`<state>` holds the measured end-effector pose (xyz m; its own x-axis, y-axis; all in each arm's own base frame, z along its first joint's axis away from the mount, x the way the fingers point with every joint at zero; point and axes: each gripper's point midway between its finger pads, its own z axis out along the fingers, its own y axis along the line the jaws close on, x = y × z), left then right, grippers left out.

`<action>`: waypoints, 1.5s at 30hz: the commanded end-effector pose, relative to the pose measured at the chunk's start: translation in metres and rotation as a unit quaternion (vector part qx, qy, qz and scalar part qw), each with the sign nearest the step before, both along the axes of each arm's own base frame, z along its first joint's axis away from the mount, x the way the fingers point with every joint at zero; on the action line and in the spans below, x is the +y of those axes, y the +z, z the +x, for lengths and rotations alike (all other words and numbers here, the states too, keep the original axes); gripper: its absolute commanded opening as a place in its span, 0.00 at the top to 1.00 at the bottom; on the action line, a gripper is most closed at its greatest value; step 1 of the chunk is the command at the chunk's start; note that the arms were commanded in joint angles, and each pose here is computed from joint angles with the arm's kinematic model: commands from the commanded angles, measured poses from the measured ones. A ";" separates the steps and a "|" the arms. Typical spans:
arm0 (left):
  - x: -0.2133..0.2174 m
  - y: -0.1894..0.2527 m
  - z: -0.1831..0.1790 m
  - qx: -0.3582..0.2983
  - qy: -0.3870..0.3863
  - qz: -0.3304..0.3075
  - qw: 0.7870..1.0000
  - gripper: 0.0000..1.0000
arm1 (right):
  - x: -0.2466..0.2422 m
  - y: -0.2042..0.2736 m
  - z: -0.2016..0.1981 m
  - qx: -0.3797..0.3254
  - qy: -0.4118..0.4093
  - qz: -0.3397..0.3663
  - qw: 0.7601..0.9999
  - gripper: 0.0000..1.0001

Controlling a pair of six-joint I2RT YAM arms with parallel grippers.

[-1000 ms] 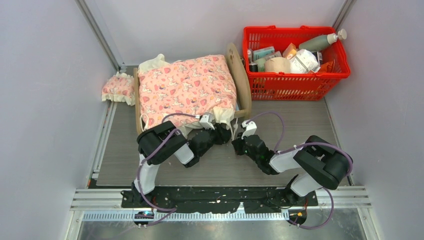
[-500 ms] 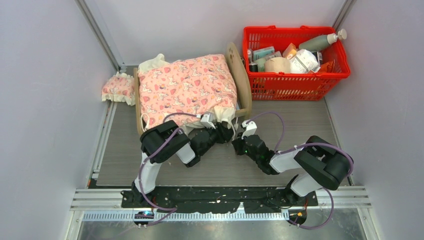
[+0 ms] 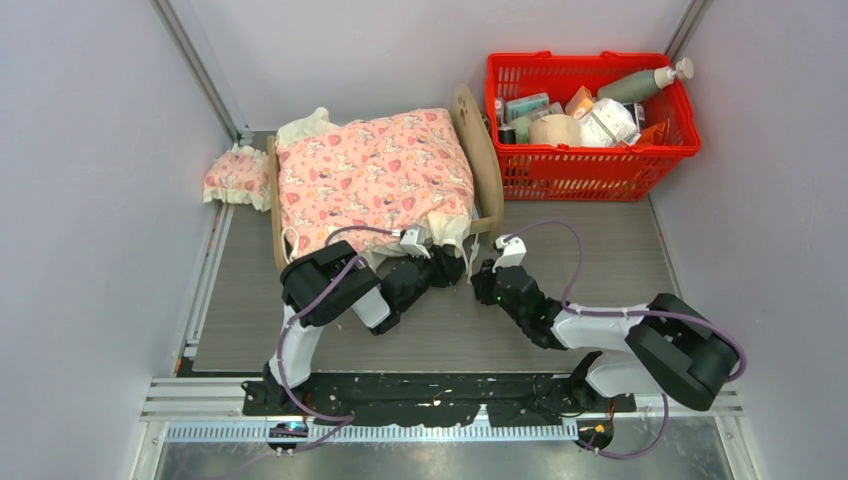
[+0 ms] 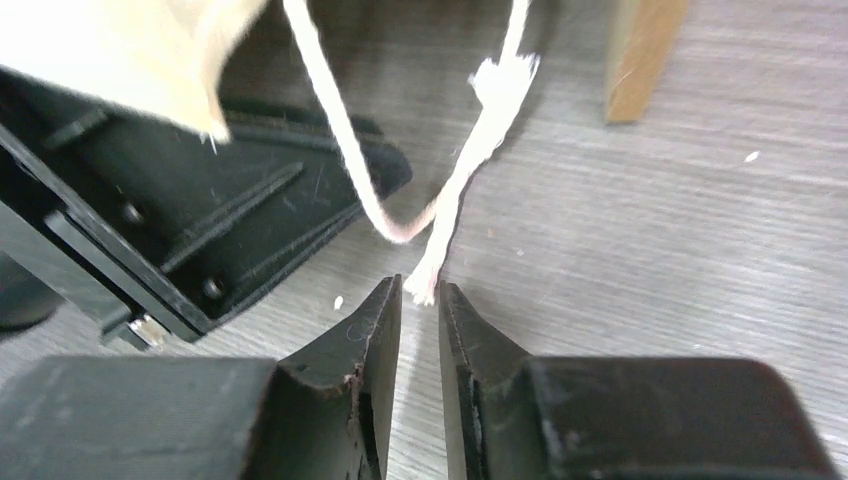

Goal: Set up the pet bed
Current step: Tie the ropes to the bed frame.

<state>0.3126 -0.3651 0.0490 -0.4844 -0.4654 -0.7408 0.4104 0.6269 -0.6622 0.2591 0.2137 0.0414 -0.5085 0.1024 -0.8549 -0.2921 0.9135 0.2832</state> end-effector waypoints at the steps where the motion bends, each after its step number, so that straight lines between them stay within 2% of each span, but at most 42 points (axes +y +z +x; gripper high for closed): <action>1: 0.008 0.009 0.007 -0.013 0.021 0.000 1.000 0.54 | -0.013 0.036 0.023 -0.041 -0.050 0.005 0.998 0.73; 9: 0.011 0.002 -0.005 -0.005 0.014 0.011 1.000 0.55 | -0.021 0.038 0.041 -0.045 -0.071 -0.013 0.996 0.66; 17: 0.024 -0.006 -0.038 0.015 0.000 0.028 0.999 0.57 | -0.011 0.030 0.054 -0.039 -0.065 0.011 0.997 0.65; 26: 0.005 -0.007 -0.085 0.007 -0.012 0.097 0.995 0.59 | -0.026 0.043 0.044 -0.033 -0.093 0.018 0.995 0.65; 34: -0.010 0.001 -0.064 -0.001 0.043 0.180 0.983 0.59 | -0.057 0.059 0.028 -0.061 -0.118 0.016 0.991 0.64; 39: -0.014 -0.006 -0.050 0.007 0.067 0.256 0.964 0.58 | -0.057 0.066 0.028 -0.076 -0.108 0.029 0.991 0.64; 45: -0.017 -0.016 -0.048 0.009 0.063 0.278 0.958 0.58 | -0.050 0.063 0.032 -0.076 -0.093 0.049 0.992 0.64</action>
